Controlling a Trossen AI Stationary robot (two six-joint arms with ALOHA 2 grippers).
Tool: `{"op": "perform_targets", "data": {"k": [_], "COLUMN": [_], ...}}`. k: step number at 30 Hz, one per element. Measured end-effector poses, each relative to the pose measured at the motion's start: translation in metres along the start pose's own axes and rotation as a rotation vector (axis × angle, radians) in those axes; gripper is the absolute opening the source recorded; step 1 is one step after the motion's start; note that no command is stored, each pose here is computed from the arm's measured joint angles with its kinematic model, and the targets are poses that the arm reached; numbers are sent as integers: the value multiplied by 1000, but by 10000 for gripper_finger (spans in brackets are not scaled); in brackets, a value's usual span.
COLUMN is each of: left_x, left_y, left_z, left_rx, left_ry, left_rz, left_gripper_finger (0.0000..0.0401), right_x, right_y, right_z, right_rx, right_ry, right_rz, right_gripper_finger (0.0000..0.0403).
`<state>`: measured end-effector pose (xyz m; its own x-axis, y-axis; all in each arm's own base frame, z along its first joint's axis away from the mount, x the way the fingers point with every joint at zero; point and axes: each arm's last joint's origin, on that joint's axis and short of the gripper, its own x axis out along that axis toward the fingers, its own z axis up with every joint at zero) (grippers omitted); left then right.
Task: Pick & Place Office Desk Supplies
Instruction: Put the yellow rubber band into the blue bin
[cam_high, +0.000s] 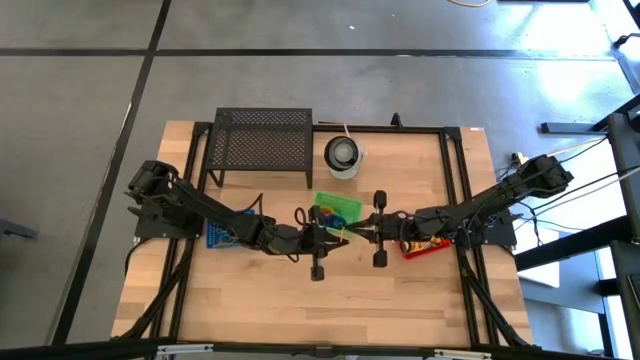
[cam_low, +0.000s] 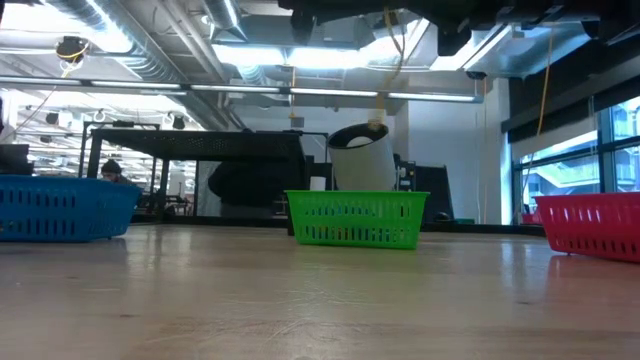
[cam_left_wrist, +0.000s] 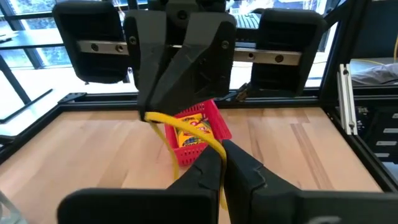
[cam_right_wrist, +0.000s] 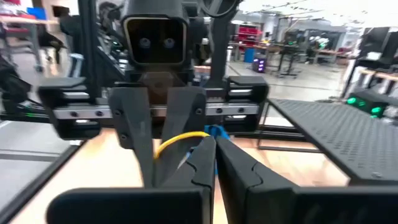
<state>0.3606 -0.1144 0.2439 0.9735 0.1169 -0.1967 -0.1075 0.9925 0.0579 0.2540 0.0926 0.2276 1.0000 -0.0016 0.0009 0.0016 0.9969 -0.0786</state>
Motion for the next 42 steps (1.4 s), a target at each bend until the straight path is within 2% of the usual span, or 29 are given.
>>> {"op": "perform_targets", "data": {"k": [8, 16, 19, 26, 34, 42], "left_x": [0, -2, -10, -49, -106, -149], "left_y": [0, -3, -1, 11, 27, 43], "left_z": [0, -4, -5, 3, 2, -18], "left_rx": [0, 25, 43, -28, -138, -288], "left_ry": [1, 45, 103, 244, 439, 676], "left_rz": [0, 20, 83, 283, 413, 656], "left_gripper_finger": [2, 3, 2, 2, 2, 2], "right_x": [1, 1, 1, 1, 1, 1], "right_y": [-2, -2, -2, -5, -4, -4], "right_z": [0, 0, 0, -3, -5, -5], "right_rx": [53, 71, 70, 61, 50, 50], "right_ry": [-2, -1, 2, 27, 50, 51], "right_rz": [30, 29, 6, -79, -74, -74], "right_gripper_finger": [38, 111, 140, 177, 172, 169]}}
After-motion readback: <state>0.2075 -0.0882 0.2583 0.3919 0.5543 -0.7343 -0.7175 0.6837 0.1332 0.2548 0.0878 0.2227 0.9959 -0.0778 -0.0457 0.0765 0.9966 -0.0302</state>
